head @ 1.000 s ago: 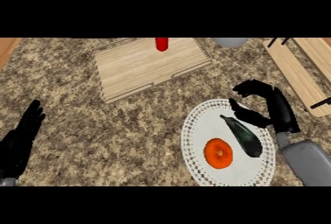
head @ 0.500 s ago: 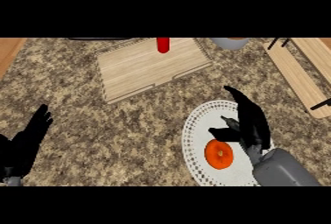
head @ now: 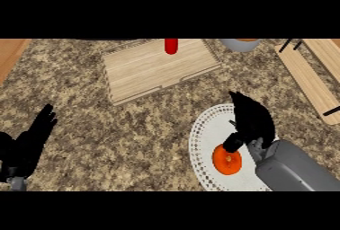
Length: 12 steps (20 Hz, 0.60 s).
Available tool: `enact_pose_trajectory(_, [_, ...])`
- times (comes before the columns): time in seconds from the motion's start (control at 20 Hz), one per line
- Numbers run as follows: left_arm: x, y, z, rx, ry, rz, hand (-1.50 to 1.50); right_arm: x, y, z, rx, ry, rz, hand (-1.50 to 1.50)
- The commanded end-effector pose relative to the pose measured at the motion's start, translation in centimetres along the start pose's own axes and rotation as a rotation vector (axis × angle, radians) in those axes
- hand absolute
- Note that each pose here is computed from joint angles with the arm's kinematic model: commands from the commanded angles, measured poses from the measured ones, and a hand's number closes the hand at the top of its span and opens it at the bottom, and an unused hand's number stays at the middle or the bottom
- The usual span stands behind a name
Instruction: Pick the eggplant from the placemat and place it in the tiered shelf
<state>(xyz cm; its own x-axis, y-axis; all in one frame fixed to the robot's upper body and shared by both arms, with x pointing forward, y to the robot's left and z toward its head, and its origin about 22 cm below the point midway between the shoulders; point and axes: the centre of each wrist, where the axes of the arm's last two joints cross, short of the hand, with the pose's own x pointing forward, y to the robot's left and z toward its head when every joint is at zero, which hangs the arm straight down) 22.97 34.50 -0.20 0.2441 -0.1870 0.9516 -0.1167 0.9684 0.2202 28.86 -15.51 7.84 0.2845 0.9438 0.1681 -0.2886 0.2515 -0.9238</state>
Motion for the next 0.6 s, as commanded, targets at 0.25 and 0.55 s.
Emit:
enact_pose_trajectory(0.25, [0.1, 0.5, -0.5, -0.011, 0.0, 0.015, 0.0, 1.5, -1.5, -0.2, 0.219, 0.121, 0.377, -1.5])
enact_pose_trajectory(0.55, [0.3, 1.2, -0.6, 0.0, -0.012, 0.001, 0.0, 1.0, -2.1, -2.4, 0.266, 0.17, 0.403, -1.5])
